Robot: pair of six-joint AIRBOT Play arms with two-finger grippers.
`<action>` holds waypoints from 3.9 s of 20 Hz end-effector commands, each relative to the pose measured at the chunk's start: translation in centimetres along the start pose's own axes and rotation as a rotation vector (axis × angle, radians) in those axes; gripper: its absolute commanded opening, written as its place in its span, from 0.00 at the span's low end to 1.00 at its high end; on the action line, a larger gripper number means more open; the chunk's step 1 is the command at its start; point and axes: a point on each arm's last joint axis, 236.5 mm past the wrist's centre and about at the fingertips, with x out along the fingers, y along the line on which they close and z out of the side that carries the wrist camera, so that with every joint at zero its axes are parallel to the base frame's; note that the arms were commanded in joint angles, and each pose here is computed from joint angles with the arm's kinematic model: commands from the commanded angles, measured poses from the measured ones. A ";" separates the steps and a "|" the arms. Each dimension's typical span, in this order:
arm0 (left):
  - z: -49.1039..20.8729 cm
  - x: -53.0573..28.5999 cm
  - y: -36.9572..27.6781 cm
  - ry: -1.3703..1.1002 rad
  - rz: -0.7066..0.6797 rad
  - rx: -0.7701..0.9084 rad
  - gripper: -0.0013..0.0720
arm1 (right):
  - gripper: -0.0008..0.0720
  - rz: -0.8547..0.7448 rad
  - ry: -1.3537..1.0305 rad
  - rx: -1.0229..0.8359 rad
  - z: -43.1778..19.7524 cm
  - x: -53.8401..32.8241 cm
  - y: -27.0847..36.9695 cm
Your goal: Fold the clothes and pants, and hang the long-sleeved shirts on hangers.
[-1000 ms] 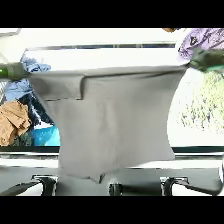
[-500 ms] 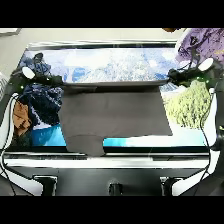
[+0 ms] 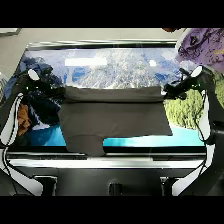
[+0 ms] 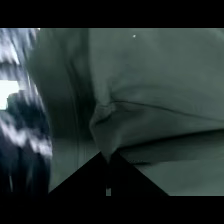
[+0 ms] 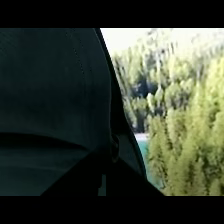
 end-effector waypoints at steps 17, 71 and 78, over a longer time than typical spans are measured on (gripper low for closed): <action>-2.5 -1.8 0.5 0.114 0.000 -0.052 0.93 | 0.78 -0.167 0.193 -0.051 -4.7 0.4 -1.0; -31.6 -0.8 -9.4 0.210 -0.498 -0.327 0.04 | 0.72 0.186 0.178 0.294 -19.0 0.3 -8.2; -31.6 -0.8 -9.4 0.210 -0.497 -0.327 0.04 | 0.47 0.225 0.186 0.312 -19.8 1.8 -7.6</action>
